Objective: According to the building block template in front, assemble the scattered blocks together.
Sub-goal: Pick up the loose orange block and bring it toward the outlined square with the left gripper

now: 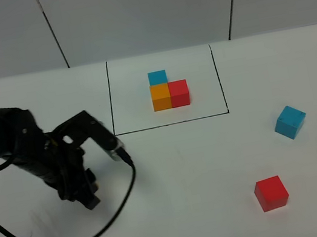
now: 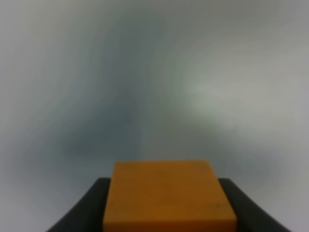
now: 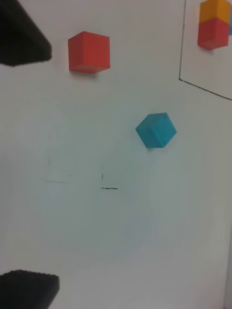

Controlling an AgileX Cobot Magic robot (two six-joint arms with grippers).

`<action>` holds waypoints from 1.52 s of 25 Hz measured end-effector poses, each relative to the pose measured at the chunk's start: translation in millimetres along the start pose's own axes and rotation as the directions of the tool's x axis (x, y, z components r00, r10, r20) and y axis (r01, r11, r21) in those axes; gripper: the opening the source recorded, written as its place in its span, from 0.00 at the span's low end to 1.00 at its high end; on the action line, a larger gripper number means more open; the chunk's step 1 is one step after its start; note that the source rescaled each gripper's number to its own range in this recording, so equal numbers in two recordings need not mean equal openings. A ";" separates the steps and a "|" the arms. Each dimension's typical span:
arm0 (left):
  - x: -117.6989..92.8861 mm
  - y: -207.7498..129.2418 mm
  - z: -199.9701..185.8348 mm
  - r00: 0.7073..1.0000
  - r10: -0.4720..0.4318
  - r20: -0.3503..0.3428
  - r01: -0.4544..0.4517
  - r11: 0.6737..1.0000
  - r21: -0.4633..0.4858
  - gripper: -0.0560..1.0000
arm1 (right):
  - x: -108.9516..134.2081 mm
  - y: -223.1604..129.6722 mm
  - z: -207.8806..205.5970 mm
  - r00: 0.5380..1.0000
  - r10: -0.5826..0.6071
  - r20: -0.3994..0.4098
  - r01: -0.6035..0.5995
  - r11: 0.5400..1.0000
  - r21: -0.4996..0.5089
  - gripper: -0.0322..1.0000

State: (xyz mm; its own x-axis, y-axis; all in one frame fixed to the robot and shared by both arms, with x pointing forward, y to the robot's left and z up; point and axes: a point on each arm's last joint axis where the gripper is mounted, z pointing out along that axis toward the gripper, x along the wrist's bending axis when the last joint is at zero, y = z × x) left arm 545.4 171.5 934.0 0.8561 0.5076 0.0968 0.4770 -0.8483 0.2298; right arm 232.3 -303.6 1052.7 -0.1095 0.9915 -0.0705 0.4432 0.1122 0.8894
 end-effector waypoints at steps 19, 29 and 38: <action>-50.0 107.2 36.2 0.849 0.493 0.192 -0.507 0.862 0.027 0.14 | 0.0 0.0 0.0 1.000 0.000 0.000 0.000 1.000 0.000 0.74; -59.7 113.5 60.3 0.799 0.574 0.178 -0.583 0.812 0.002 0.14 | -0.1 0.0 0.0 1.000 -0.001 0.001 0.001 1.000 0.000 0.74; -66.6 117.3 65.9 0.772 0.611 0.173 -0.620 0.785 -0.008 0.14 | -0.1 0.0 0.0 1.000 0.000 0.001 0.000 1.000 0.000 0.74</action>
State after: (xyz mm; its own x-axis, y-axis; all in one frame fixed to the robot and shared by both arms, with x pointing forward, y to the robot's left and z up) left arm 557.5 28.3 890.7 0.9871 -0.1526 0.0481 -0.1576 -0.9792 0.1279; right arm 232.3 -303.6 1052.7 -0.1090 0.9915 -0.0713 0.4432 0.1126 0.8893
